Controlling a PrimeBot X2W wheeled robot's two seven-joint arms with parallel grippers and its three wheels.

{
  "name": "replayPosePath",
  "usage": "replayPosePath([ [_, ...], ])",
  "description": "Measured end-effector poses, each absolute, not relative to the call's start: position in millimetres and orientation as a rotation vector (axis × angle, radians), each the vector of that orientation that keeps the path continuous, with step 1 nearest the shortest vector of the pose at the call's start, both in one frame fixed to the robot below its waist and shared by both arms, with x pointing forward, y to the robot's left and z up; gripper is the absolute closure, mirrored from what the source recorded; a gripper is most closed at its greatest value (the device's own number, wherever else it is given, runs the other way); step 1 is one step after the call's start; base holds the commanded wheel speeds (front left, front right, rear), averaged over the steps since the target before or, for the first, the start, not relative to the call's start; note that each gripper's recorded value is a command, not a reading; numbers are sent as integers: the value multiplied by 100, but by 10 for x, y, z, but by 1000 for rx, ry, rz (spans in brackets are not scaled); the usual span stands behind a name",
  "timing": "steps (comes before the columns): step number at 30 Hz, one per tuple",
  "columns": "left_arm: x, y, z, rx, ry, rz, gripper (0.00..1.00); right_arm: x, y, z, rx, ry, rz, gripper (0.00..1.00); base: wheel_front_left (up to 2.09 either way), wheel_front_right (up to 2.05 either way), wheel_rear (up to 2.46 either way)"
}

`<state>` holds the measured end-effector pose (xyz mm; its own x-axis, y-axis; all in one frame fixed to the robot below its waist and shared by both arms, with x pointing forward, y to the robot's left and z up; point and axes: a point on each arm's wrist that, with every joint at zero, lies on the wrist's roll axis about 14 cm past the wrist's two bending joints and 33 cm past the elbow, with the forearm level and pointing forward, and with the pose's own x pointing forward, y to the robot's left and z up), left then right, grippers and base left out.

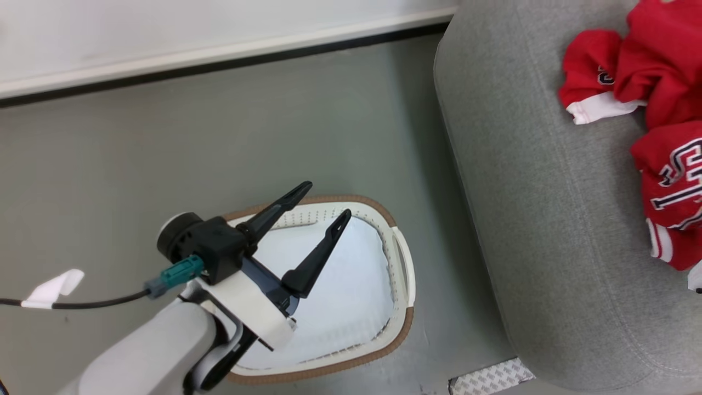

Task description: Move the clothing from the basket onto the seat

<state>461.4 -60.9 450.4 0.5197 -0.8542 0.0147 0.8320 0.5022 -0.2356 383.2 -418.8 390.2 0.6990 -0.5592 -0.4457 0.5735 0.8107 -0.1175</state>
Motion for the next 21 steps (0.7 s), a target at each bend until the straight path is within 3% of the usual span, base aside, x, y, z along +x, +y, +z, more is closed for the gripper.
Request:
replayPosePath([
  [8,4506,-648,4775,-233,79,-982,0,3762,-4023,4159,-21,492,-541,0,0,0,0],
  [13,4428,-604,4987,-224,49,-931,0,3506,-3959,4350,-78,517,-480,0,0,0,0],
  [21,4395,-326,5409,-216,-37,-803,0,3438,-3686,5036,-93,369,-366,0,0,0,0],
])
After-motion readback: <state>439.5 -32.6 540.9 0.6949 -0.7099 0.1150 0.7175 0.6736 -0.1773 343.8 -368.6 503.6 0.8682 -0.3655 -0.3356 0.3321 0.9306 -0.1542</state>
